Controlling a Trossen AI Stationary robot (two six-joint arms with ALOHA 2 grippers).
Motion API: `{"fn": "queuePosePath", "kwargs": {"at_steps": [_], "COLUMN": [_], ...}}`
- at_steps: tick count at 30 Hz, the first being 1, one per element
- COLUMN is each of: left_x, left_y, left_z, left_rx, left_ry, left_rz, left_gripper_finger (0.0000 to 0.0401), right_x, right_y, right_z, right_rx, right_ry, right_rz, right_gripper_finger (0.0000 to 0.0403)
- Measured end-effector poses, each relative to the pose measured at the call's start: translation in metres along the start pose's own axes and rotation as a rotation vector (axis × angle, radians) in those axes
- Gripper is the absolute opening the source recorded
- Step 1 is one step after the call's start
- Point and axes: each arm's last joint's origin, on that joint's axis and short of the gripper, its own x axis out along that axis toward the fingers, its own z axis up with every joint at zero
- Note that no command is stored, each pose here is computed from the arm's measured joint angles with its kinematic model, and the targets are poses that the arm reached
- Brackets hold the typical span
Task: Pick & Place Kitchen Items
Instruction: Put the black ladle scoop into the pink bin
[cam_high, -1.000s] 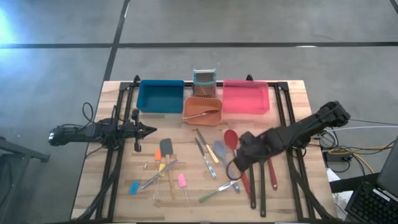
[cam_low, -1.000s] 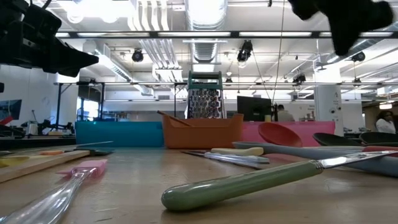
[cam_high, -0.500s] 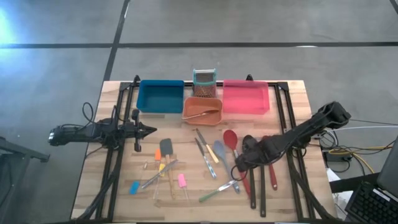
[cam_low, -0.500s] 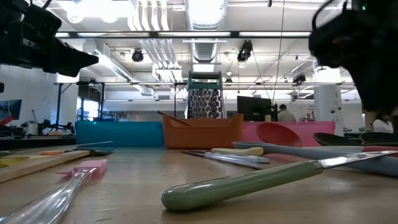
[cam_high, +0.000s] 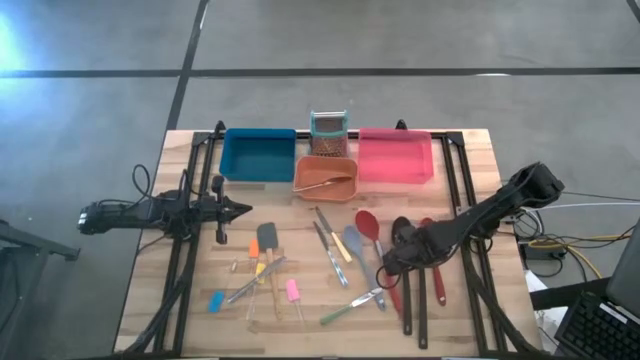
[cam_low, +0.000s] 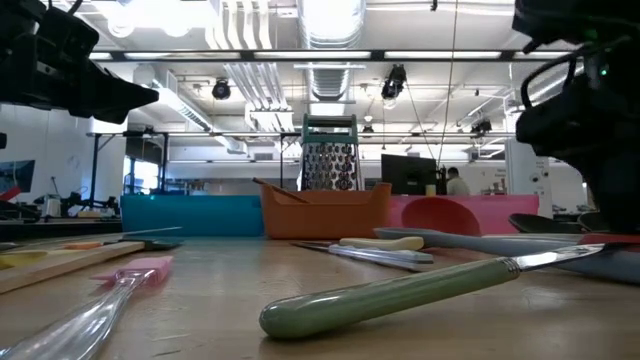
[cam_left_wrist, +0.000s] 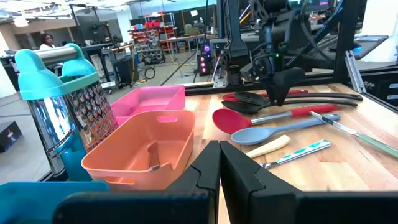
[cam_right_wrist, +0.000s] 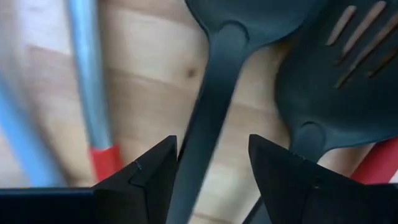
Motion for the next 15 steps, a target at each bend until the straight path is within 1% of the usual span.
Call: {"fn": "queuePosePath", "kwargs": {"at_steps": [4,9,15], "left_x": [0.0,0.0,0.0], "left_y": [0.0,0.0,0.0], "left_z": [0.0,0.0,0.0], "left_rx": [0.0,0.0,0.0], "left_ry": [0.0,0.0,0.0], "left_rz": [0.0,0.0,0.001], "left_gripper_finger": [0.0014,0.0014,0.0014], "right_x": [0.006,0.011,0.015], "right_y": [-0.007,-0.005,-0.005], "right_z": [0.002,0.002,0.004], "right_rx": [0.003,0.016,0.019], "right_ry": [-0.008,-0.02,-0.033], "right_rz": [-0.023,0.019,0.006], "right_gripper_finger": [0.0185,0.0168,0.0132]}}
